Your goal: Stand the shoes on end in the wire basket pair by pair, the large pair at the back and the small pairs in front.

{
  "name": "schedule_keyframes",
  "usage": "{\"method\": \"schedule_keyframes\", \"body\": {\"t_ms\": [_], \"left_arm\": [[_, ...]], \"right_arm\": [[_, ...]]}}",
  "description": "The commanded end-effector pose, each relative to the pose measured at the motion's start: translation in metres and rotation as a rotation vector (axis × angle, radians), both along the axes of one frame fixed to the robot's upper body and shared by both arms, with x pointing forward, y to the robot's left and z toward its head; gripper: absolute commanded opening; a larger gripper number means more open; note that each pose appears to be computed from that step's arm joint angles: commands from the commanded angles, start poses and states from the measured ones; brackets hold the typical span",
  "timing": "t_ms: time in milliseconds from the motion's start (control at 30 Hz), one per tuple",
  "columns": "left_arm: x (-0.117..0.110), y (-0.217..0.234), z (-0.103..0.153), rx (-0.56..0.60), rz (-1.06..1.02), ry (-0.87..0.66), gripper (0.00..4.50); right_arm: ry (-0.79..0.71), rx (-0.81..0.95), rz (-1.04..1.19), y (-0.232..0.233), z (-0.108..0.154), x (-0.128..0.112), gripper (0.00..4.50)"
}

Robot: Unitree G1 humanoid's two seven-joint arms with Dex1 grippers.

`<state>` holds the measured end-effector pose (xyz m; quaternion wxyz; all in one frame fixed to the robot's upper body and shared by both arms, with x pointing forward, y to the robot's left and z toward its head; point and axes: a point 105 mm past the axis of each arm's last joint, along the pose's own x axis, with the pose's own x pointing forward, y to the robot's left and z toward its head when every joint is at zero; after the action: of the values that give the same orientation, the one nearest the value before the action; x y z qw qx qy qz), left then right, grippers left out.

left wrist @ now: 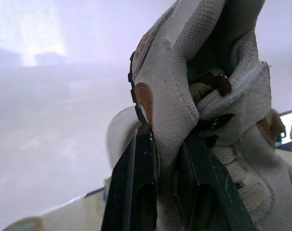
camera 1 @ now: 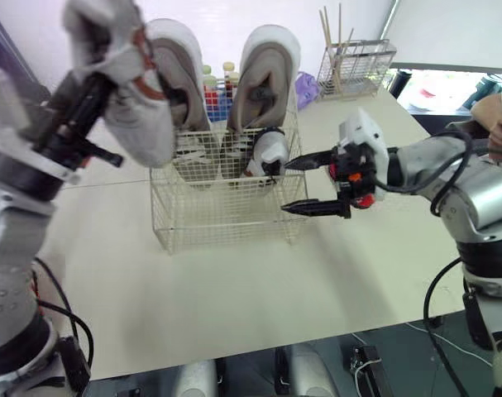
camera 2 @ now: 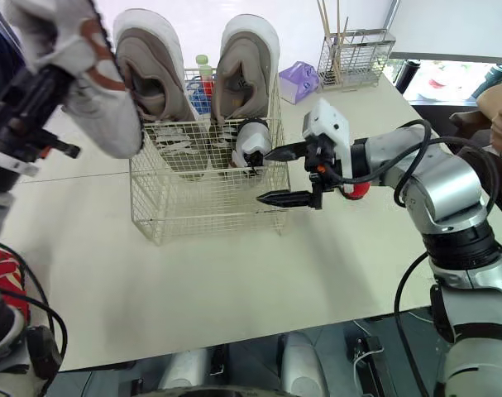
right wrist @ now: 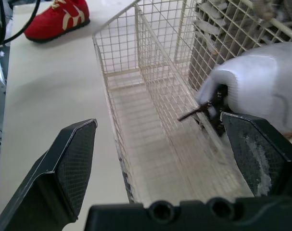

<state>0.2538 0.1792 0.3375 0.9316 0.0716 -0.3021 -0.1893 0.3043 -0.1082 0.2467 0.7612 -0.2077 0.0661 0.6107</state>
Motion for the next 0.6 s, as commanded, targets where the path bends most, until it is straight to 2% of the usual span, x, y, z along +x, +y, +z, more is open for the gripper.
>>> {"method": "schedule_keyframes", "body": {"t_ms": [33, 367, 600], "left_arm": [[-0.008, -0.011, 0.002, 0.002, 0.035, -0.126, 0.48], [0.027, -0.015, -0.042, -0.047, 0.168, -0.141, 0.48], [0.044, -0.017, -0.06, 0.019, 0.171, -0.164, 0.48]], "right_arm": [[-0.079, -0.009, -0.012, -0.01, 0.021, 0.002, 4.5], [-0.077, -0.012, -0.029, -0.013, 0.025, -0.002, 4.5], [-0.064, -0.015, -0.046, -0.015, 0.025, -0.008, 4.5]]}}
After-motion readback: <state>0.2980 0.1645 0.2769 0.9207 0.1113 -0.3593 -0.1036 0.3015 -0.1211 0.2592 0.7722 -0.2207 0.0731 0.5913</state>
